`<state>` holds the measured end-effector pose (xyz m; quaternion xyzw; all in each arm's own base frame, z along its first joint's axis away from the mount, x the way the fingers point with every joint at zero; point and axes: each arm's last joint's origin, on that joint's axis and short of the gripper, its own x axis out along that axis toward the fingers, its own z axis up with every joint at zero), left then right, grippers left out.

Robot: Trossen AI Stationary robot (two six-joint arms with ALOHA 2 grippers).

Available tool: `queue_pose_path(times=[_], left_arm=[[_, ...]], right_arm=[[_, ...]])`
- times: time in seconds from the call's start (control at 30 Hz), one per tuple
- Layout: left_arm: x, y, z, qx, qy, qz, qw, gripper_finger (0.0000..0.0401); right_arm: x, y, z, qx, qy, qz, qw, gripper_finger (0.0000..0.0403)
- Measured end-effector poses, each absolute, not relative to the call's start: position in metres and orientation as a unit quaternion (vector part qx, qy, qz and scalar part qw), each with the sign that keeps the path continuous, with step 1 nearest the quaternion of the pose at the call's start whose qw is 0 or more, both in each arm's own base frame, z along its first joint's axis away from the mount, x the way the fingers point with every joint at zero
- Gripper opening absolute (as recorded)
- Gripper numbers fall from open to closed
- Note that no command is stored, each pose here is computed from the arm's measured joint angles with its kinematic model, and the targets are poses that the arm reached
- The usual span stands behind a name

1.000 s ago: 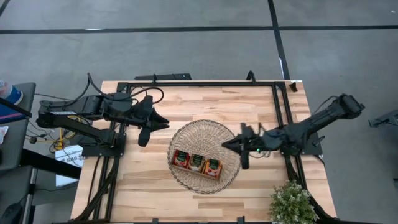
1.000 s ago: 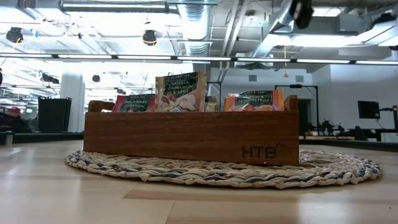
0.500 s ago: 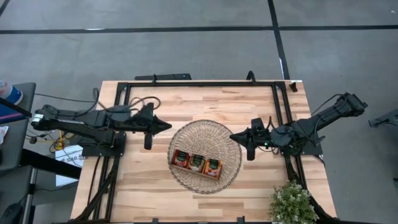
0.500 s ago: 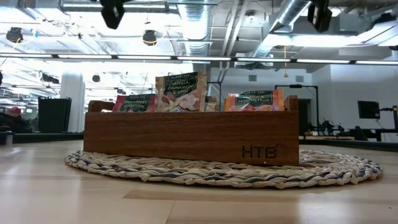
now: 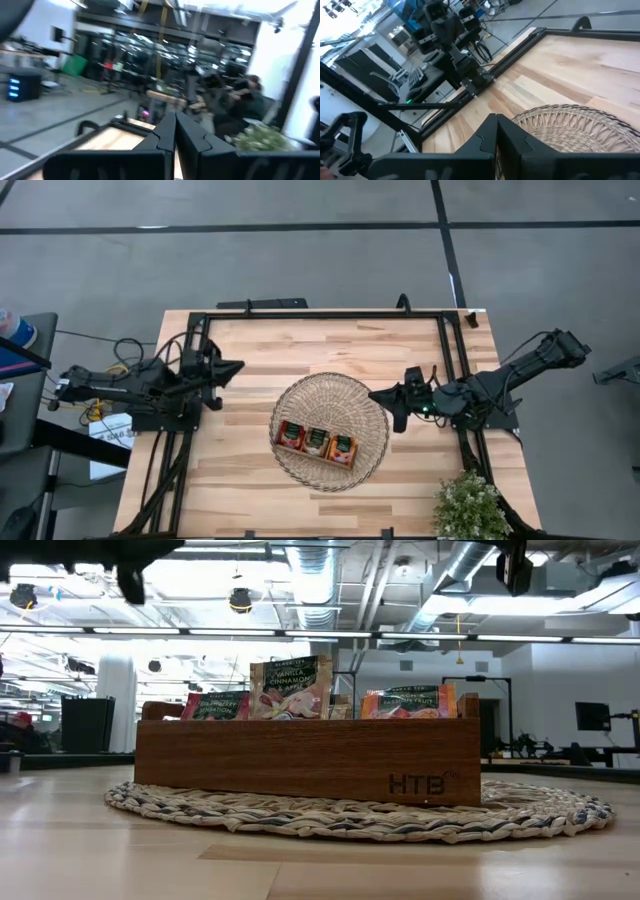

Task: Pick & Place Tea
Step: Return to Home Position

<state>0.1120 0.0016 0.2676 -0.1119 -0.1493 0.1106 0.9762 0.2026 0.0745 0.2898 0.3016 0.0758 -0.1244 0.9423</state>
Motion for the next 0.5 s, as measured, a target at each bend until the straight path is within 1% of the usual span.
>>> queue_pose_path(times=[0.13, 0.33, 0.5], left_arm=[[0.097, 0.005, 0.249, -0.107, -0.172, 0.148, 0.968, 0.0000], [0.085, 0.005, 0.222, -0.097, -0.201, 0.140, 0.965, 0.0000], [0.090, 0.005, 0.198, -0.113, -0.183, 0.136, 0.967, 0.0000]], right_arm=[[0.203, 0.074, 0.290, 0.301, 0.069, -0.134, 0.942, 0.0000], [0.203, 0.070, 0.290, 0.299, 0.062, -0.151, 0.940, 0.0000], [0.205, 0.066, 0.291, 0.301, 0.058, -0.160, 0.938, 0.0000]])
